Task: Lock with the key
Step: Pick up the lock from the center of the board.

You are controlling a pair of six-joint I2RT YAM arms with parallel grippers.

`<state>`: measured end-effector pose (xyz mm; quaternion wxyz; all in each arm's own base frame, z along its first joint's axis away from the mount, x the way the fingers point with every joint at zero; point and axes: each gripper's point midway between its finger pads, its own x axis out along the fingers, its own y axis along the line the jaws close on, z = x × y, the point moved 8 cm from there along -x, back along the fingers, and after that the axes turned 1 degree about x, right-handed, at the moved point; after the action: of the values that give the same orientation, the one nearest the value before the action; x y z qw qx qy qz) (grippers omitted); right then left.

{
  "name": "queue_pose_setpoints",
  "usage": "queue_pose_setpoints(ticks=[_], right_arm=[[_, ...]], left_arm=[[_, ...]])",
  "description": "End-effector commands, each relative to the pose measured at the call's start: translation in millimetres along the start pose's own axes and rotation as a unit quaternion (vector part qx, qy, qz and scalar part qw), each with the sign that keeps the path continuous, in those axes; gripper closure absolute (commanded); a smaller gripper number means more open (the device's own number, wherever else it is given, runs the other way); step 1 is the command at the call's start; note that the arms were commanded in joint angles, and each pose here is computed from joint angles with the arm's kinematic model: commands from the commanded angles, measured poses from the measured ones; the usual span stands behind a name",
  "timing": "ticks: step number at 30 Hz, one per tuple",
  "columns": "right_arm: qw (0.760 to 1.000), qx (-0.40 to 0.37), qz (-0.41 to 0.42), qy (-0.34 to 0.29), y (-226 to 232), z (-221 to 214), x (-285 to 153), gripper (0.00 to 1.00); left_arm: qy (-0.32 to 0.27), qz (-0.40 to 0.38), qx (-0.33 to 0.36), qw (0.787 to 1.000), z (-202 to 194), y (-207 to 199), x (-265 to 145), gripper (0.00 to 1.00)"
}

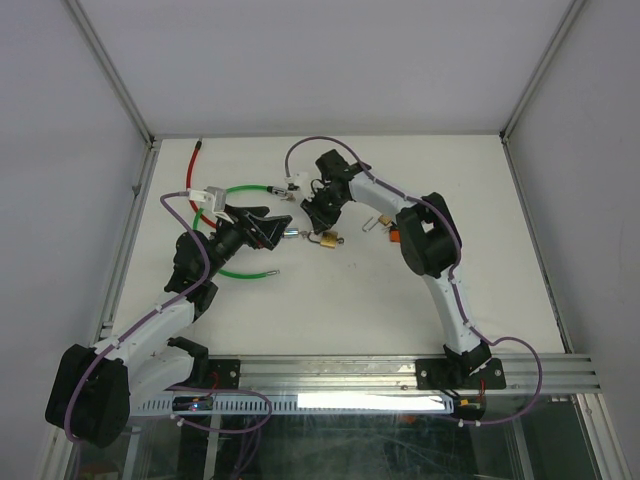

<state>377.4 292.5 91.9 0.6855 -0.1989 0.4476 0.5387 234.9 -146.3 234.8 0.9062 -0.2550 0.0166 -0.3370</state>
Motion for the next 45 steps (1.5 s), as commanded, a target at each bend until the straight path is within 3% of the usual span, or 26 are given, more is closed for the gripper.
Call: queue_pose_setpoints(ticks=[1,10,17,30,40,45], right_arm=[[0.999,-0.028,-0.046,0.008,-4.7,0.5,-3.3,0.77],[0.995,-0.057,-0.076,0.018,-0.1,-6.0,-2.2,0.81],[0.995,-0.060,-0.085,0.005,1.7,-5.4,-11.7,0.98],[0.992,-0.018,-0.033,-0.121,12.9,0.4,-74.5,1.00],[0.976,0.007,0.004,-0.216,31.4,-16.1,-114.2,1.00],[0.966,0.021,0.022,-0.257,40.0,-21.6,-134.3,1.00]], left_arm=[[-0.028,-0.028,0.010,0.999,11.0,-9.9,0.7,0.02],[-0.029,-0.028,0.010,0.999,10.8,-9.8,0.5,0.02],[-0.029,-0.028,0.010,0.999,11.0,-10.1,0.4,0.02],[-0.010,-0.051,-0.005,0.999,8.8,-16.1,-0.7,0.01],[-0.006,-0.149,-0.100,0.984,1.5,-36.1,-6.9,0.03],[-0.005,-0.156,-0.125,0.980,-3.8,-40.9,-6.3,0.04]])
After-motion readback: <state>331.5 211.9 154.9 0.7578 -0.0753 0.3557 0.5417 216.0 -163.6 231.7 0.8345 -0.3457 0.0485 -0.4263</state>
